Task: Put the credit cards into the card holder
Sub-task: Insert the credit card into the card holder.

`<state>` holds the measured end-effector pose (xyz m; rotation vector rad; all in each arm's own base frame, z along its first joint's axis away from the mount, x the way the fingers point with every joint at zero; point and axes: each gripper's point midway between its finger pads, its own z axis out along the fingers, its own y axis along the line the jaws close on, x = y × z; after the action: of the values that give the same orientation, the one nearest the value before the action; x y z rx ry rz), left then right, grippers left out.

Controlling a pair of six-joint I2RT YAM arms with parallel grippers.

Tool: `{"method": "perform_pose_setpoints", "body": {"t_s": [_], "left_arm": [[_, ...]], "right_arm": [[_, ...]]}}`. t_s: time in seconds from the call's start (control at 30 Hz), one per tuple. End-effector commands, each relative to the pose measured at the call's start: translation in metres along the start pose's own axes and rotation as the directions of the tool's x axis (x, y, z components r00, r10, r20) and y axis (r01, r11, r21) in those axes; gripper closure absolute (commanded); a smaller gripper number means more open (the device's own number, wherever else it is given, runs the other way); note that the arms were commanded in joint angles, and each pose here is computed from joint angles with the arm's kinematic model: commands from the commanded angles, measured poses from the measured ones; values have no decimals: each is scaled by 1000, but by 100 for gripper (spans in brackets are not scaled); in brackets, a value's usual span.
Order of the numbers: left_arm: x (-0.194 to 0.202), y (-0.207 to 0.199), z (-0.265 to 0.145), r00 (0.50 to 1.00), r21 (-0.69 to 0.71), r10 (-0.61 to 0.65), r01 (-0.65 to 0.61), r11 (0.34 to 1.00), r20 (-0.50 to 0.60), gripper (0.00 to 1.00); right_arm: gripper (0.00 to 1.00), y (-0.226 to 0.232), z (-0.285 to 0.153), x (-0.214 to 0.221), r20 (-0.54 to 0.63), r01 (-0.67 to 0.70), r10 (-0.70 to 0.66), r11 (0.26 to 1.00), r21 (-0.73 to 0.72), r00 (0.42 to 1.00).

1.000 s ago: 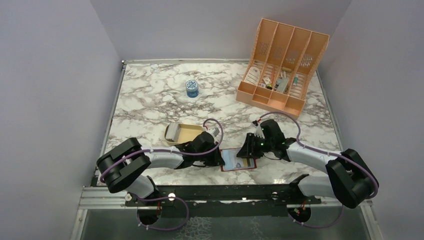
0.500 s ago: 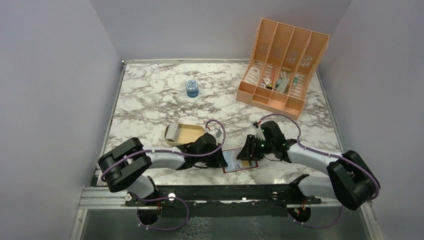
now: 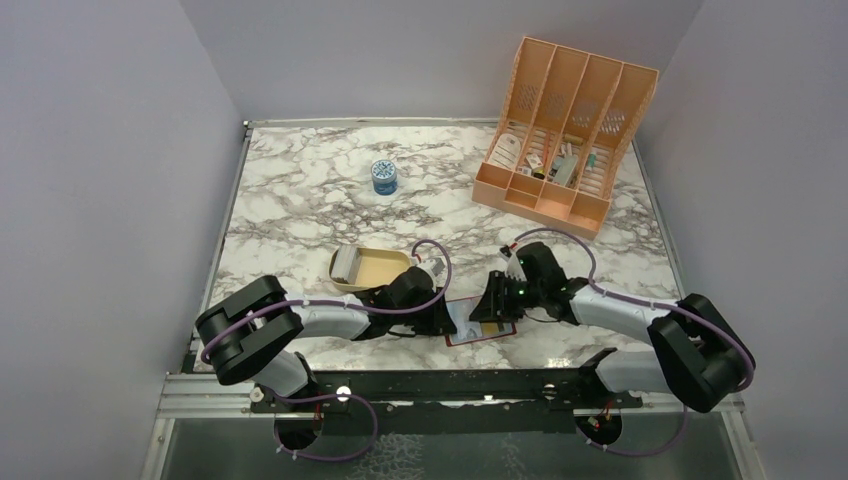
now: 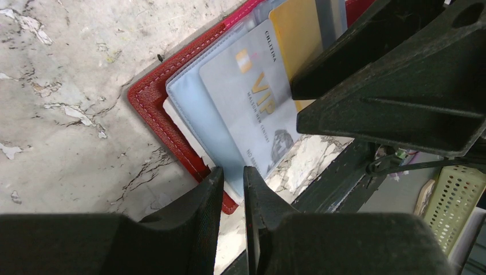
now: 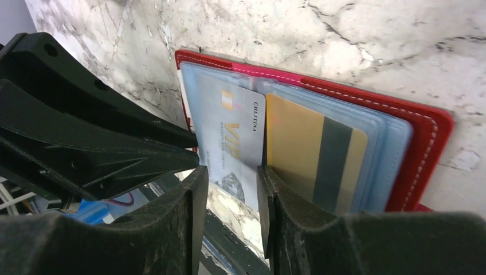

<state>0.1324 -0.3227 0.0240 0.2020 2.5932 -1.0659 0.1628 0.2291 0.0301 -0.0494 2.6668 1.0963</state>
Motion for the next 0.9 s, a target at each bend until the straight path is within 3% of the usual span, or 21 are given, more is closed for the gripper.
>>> {"method": "perform_pose_setpoints", "body": {"t_s": [0.0, 0.63, 0.87], "left_arm": [[4, 12, 3, 1000, -52, 23, -23, 998, -1, 76], [-4, 13, 3, 998, -78, 56, -55, 995, 16, 76], [-10, 10, -5, 997, -87, 60, -56, 995, 43, 76]], "right_arm": [[63, 5, 7, 7, -31, 26, -27, 999, -28, 999], [72, 17, 14, 9, -63, 68, -74, 993, -95, 995], [57, 23, -17, -16, 45, 111, -113, 993, 33, 993]]}}
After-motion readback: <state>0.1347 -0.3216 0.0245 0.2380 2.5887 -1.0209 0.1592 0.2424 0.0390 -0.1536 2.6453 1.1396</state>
